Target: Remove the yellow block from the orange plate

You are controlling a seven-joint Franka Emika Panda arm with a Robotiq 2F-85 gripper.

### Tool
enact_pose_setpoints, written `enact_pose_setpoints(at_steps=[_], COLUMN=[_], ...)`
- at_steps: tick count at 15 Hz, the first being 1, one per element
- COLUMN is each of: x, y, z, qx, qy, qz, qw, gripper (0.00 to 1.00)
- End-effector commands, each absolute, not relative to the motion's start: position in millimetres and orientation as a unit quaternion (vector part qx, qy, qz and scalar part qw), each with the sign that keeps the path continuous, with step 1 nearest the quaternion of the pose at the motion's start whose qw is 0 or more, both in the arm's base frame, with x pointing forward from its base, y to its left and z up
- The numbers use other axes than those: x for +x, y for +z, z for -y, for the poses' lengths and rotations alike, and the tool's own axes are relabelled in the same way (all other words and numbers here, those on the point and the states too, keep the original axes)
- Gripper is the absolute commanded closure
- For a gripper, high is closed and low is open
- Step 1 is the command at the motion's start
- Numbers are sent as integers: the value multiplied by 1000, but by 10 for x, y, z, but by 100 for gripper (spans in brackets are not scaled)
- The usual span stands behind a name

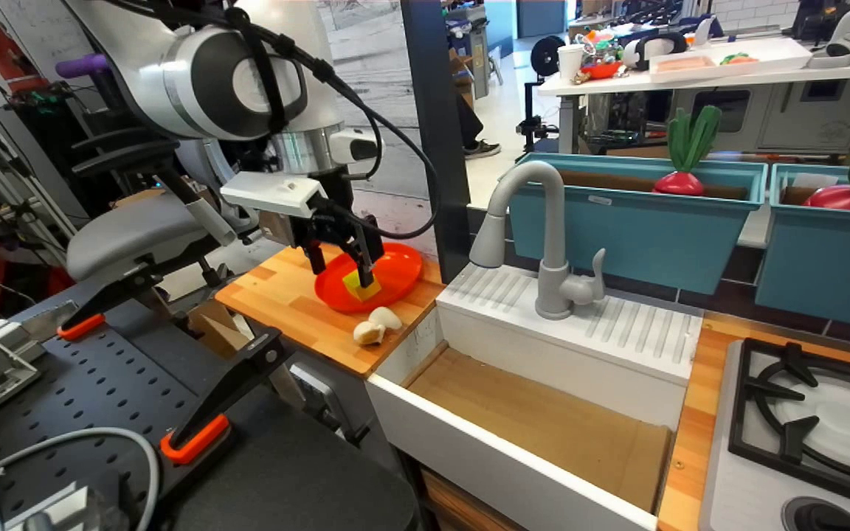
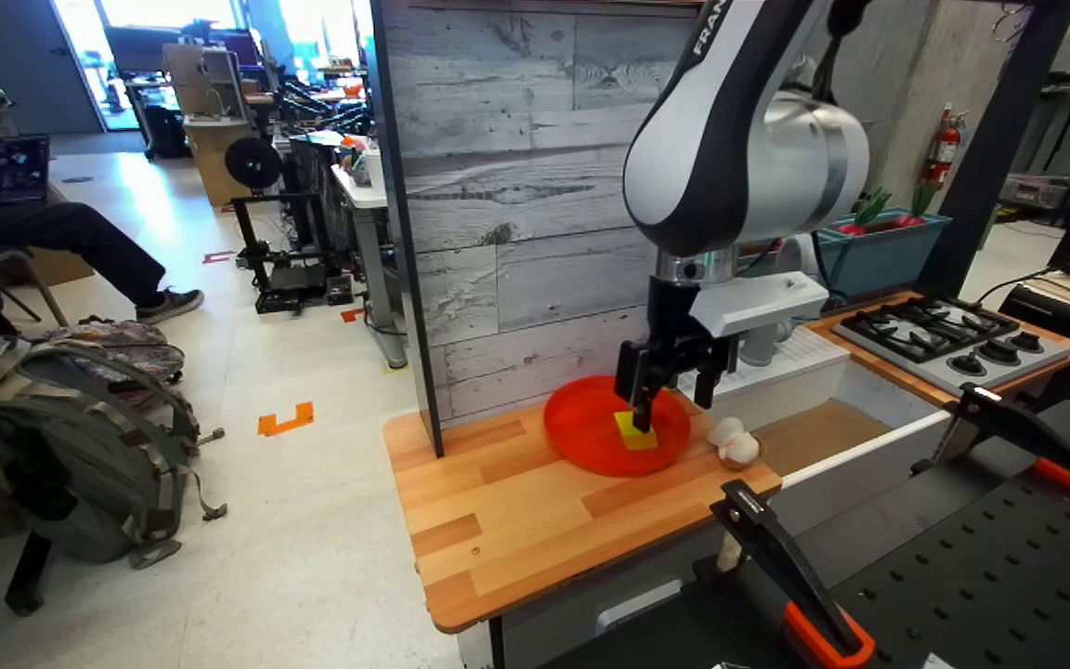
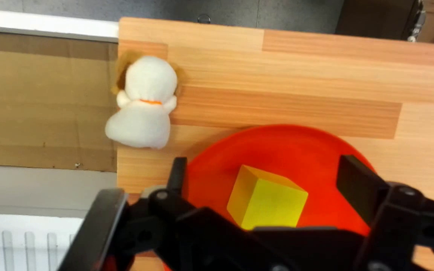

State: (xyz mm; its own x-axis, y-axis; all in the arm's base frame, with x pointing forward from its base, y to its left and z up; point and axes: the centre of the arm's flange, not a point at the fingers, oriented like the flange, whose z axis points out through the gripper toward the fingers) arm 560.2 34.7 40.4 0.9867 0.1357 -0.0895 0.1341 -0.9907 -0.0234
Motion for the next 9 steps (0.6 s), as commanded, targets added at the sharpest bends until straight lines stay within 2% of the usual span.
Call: enact_pose_setpoints(at_steps=[1, 5, 6, 7, 9], x=[5912, 6048, 6068, 6093, 6125], y=[108, -38, -63, -88, -109], z=[-512, -614, -632, -642, -655], qx=[-999, -999, -999, -999, -999], qy=[28, 25, 23, 19, 17], qz=[36, 31, 31, 32, 30], qw=[13, 15, 16, 14, 16], gripper=[0, 0, 10, 26, 42])
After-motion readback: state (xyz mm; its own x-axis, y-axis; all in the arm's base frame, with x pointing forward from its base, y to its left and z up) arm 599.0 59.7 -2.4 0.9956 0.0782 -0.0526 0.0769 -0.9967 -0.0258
